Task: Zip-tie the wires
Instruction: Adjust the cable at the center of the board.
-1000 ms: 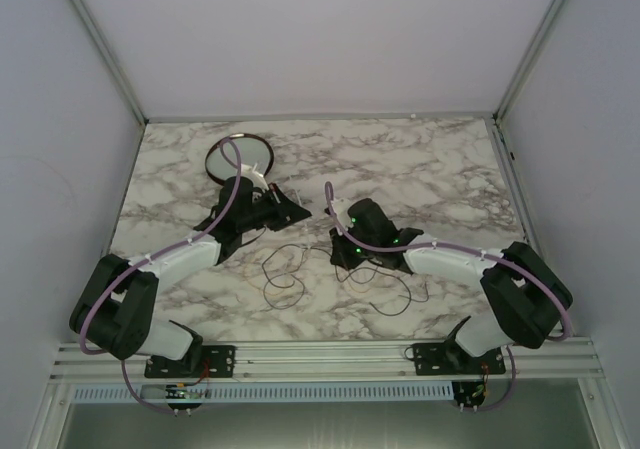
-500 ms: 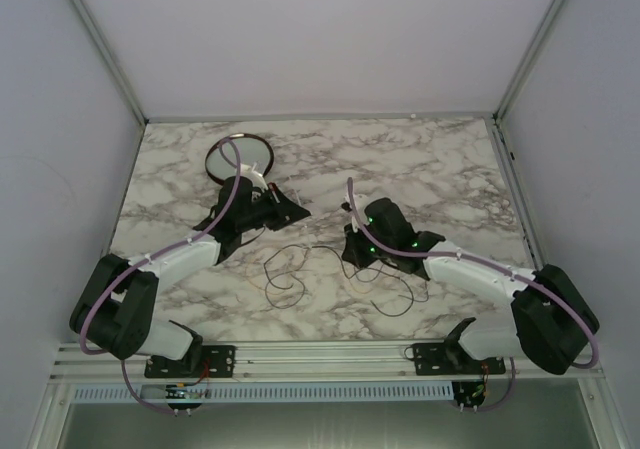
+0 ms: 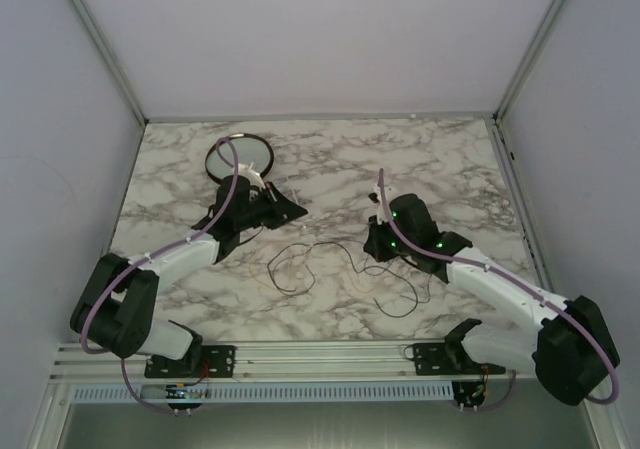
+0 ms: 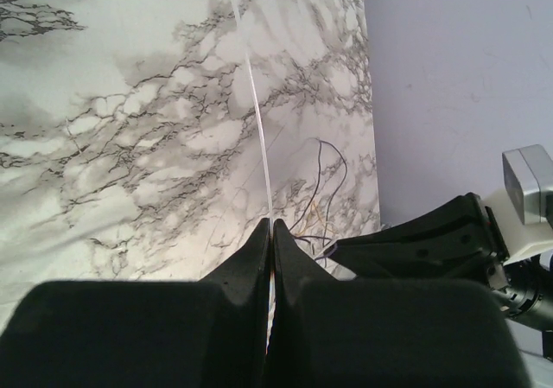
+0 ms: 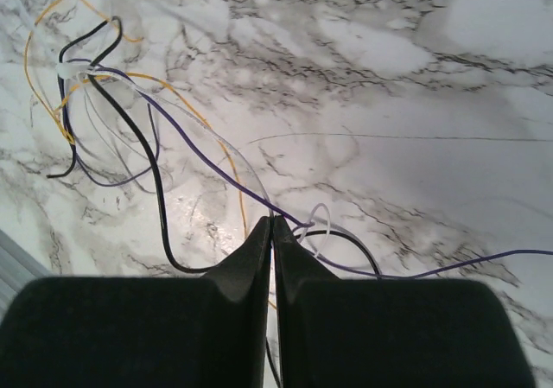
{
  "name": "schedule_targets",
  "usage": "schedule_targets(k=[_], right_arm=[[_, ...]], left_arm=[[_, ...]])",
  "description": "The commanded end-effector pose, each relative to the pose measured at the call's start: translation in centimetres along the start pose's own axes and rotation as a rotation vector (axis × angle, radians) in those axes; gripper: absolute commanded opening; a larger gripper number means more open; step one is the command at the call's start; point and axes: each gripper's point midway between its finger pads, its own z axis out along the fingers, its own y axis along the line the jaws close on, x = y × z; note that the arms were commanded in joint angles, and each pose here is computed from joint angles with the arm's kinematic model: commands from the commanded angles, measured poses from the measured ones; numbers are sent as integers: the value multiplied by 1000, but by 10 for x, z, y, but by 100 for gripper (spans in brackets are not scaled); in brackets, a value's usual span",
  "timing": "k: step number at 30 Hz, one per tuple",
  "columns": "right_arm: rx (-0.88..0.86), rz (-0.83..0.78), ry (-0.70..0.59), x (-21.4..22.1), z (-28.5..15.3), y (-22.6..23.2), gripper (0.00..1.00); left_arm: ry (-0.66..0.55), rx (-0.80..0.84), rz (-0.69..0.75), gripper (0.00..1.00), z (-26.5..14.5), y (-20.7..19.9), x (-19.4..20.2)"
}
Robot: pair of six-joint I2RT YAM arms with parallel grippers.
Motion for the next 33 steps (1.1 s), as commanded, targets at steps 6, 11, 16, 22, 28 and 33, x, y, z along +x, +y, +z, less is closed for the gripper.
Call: schedule_targets(k=[6,11,16,22,28,33], right_arm=[[168,84,34,11,-17,-41,0],[216,118,3,4,-23,-52,0],[254,150,-6,4,-27,-61,0],[288,180,-47,-4,-33,-69,0],[221,154,-94,-29,-34,-56,0],[190,136,-135,-46,-35,-50,0]], left_arm=[[-21,2,27,0,-2,-4,-12],[-30,9,30,0,-2,-9,-17],[-37,15,30,0,-2,-12,-21],[-46,20,30,0,-4,-14,-25],[-58,54,50,0,-7,-33,-38],[-80,71,103,0,-13,-58,-57]])
